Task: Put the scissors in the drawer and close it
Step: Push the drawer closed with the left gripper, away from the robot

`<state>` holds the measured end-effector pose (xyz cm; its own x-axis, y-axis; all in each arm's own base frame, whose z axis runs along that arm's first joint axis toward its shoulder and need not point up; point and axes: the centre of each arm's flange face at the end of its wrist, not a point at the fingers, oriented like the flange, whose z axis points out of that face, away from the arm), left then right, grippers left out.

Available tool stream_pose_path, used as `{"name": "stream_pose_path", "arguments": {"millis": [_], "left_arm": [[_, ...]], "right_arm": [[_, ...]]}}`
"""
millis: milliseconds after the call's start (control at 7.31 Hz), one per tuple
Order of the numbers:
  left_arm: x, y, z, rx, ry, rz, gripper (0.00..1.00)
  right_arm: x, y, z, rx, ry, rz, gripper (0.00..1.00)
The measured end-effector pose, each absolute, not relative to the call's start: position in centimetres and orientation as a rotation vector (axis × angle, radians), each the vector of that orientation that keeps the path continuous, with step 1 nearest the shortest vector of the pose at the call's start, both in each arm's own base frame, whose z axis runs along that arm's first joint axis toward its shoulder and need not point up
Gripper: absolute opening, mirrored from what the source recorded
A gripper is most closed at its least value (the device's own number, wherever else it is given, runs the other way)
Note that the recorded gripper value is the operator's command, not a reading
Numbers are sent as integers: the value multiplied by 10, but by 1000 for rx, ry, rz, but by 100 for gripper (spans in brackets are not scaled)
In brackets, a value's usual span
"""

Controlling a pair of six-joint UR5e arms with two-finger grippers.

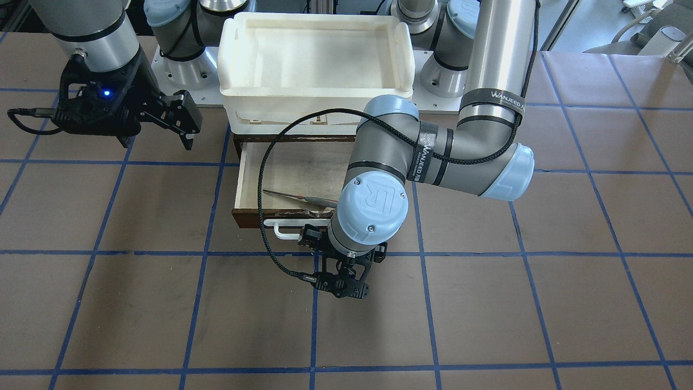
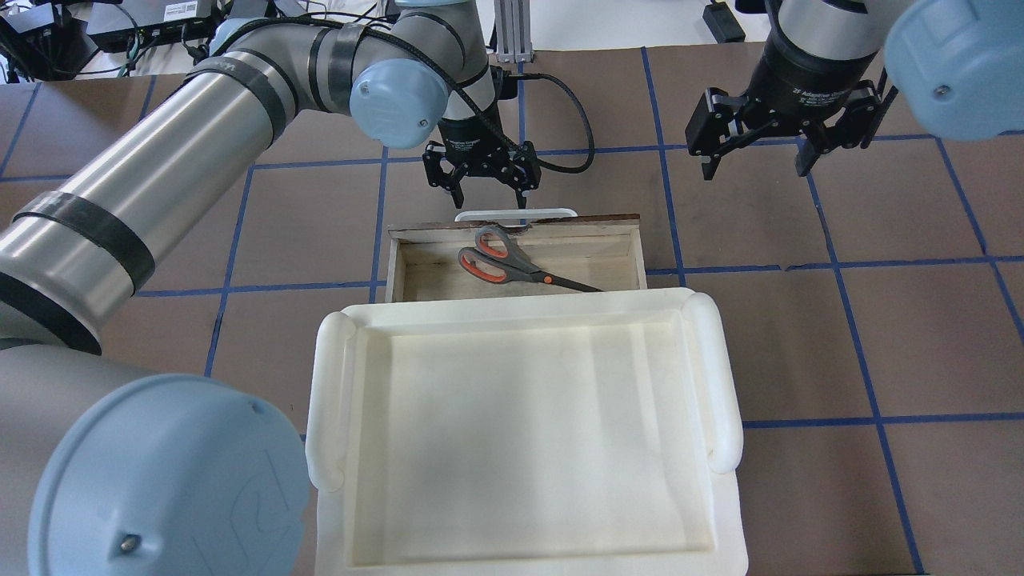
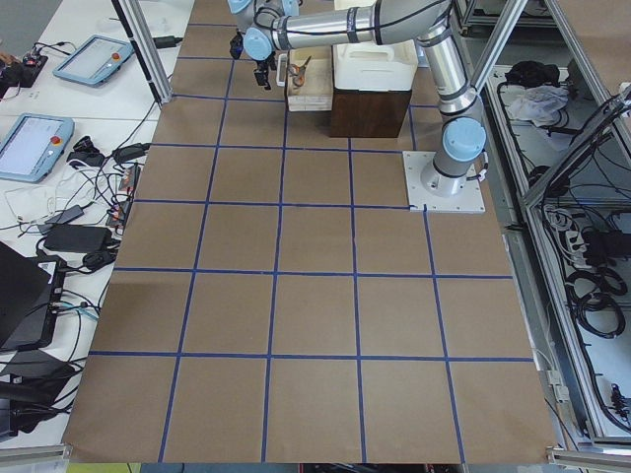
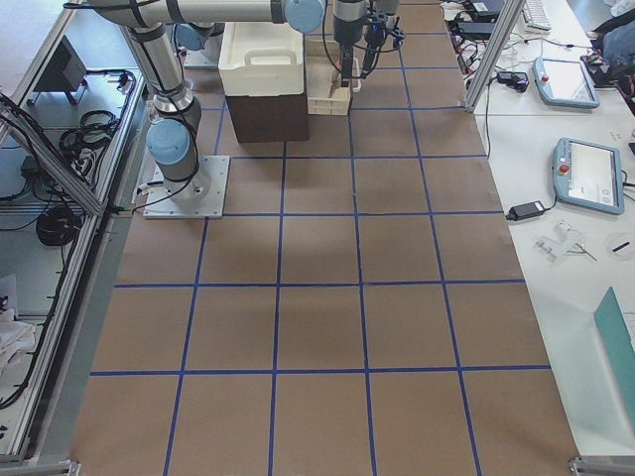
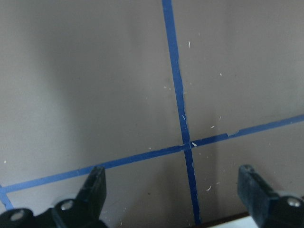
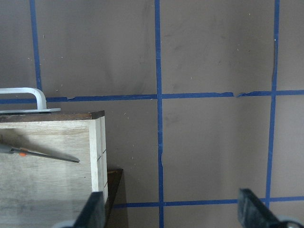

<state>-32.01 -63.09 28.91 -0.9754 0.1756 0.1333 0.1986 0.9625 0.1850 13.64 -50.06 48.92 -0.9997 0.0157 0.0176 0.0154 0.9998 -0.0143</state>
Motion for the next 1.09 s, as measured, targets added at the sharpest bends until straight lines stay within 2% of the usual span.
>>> {"name": "stream_pose_path", "arguments": {"millis": [1094], "left_arm": [[-317,-588,299,-290,-2995,-470,100]], "right_arm": [[136,-501,489,-25,-3125,24,100]]}}
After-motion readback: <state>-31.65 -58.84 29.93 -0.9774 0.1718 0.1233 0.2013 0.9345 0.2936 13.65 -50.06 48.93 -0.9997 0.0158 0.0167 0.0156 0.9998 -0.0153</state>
